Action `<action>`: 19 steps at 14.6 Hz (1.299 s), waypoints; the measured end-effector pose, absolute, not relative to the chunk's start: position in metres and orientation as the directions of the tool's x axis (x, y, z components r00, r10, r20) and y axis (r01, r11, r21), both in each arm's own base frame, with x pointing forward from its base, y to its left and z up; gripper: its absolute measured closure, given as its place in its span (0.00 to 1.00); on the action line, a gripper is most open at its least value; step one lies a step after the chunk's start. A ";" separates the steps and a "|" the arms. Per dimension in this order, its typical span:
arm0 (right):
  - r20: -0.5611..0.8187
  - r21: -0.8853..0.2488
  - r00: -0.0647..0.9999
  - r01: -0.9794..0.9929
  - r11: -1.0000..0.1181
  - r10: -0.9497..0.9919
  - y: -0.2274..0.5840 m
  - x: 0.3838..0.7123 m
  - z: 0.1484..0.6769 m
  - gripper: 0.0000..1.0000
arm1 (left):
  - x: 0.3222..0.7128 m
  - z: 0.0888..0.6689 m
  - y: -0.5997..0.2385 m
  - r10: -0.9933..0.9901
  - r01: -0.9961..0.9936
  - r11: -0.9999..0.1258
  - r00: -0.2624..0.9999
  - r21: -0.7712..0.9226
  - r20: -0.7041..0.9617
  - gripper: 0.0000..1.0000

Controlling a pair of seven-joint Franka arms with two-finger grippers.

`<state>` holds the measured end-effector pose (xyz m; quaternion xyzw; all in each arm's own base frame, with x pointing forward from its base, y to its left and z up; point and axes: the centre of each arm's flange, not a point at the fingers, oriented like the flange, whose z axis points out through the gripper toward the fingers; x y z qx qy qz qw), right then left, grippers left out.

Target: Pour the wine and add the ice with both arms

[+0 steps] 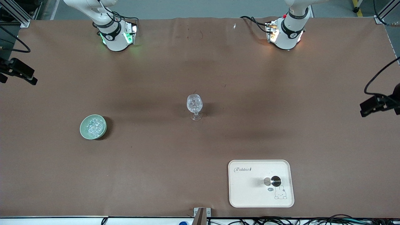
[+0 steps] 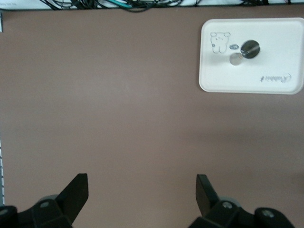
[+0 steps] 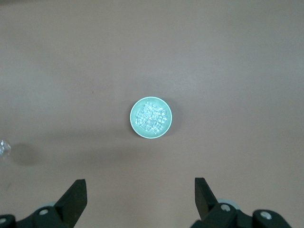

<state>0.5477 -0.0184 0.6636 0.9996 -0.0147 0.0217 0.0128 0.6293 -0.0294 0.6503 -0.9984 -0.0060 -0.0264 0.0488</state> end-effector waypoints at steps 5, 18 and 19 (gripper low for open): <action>0.031 0.020 1.000 0.000 -1.000 0.001 -0.017 0.552 0.656 0.00 | 0.566 0.651 -0.033 0.046 0.045 -0.999 0.999 -0.027 -0.022 0.00; 0.052 0.014 0.999 0.006 -1.000 0.007 -0.015 0.562 0.649 0.00 | 0.502 0.652 -0.069 -0.005 -0.005 -0.999 1.000 -0.037 0.013 0.00; 0.054 0.015 0.999 0.006 -1.000 0.006 -0.015 0.562 0.650 0.00 | 0.502 0.653 -0.068 -0.004 -0.003 -0.999 1.000 -0.036 0.014 0.00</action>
